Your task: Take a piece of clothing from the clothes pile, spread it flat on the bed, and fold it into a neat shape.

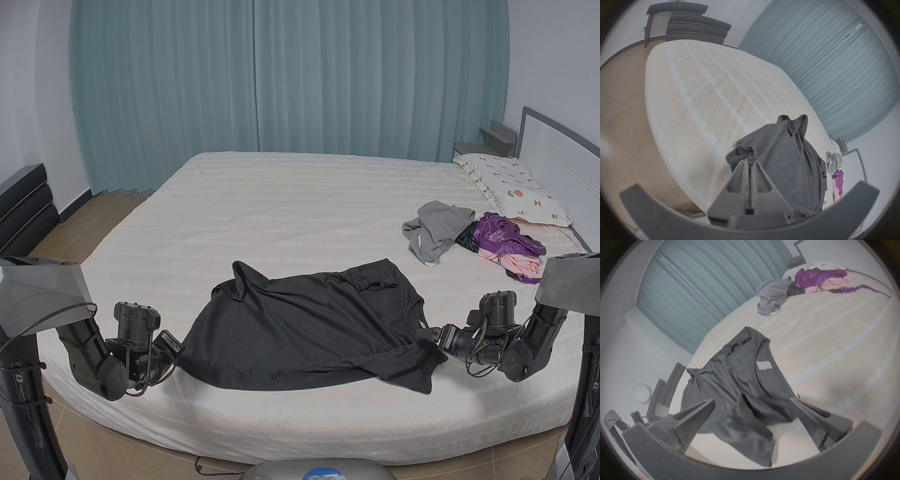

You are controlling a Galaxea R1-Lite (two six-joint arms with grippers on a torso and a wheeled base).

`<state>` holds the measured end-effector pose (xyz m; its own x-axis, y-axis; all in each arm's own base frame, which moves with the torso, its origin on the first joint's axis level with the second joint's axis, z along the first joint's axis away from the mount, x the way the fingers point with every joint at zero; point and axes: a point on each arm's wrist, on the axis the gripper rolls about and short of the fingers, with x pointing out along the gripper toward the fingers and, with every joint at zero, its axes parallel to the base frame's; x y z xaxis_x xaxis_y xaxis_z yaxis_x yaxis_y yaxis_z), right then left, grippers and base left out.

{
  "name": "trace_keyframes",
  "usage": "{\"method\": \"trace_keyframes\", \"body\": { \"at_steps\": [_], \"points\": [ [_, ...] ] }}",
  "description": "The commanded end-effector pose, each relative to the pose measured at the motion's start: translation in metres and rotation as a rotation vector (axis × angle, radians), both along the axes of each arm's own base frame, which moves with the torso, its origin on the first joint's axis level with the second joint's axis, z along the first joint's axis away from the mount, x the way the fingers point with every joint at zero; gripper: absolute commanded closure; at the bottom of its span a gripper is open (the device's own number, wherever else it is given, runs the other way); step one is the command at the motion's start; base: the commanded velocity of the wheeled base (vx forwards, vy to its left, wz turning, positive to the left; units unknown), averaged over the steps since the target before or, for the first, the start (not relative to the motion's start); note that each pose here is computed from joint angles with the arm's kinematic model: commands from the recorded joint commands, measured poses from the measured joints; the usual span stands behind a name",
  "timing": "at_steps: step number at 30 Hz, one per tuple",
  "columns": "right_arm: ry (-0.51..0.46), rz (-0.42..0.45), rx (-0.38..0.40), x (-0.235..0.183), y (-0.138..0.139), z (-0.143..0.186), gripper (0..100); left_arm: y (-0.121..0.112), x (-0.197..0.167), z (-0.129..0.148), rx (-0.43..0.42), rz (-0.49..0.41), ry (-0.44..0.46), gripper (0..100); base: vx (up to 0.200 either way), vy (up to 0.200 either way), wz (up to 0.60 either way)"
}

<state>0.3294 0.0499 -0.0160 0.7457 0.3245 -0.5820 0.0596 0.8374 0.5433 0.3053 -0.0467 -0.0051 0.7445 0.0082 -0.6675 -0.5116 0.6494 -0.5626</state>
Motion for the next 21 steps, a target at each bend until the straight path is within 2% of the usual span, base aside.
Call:
{"method": "trace_keyframes", "body": {
  "at_steps": [1, 5, 10, 17, 21],
  "points": [
    [0.031, 0.014, 0.009, -0.023, -0.007, 0.008, 0, 0.0, -0.001, -0.003, 0.001, -0.002, 0.013, 100, 0.0, 0.0, 0.0],
    [0.046, 0.001, 0.02, -0.042, -0.011, 0.013, 0, -0.001, -0.002, -0.003, 0.002, -0.003, 0.015, 100, 0.0, 0.0, 0.0],
    [0.092, 0.037, -0.005, -0.067, -0.007, 0.003, 0, -0.001, -0.003, -0.003, -0.001, -0.004, 0.017, 100, 0.0, 0.0, 0.0],
    [0.117, 0.094, -0.05, -0.071, -0.003, -0.028, 0, -0.003, -0.005, -0.004, -0.011, -0.022, 0.023, 100, 0.0, 0.0, 0.0],
    [0.087, 0.113, -0.05, -0.066, 0.004, -0.028, 0, -0.003, -0.005, -0.004, -0.011, -0.023, 0.025, 100, 0.0, 0.0, 0.0]
  ]
}}
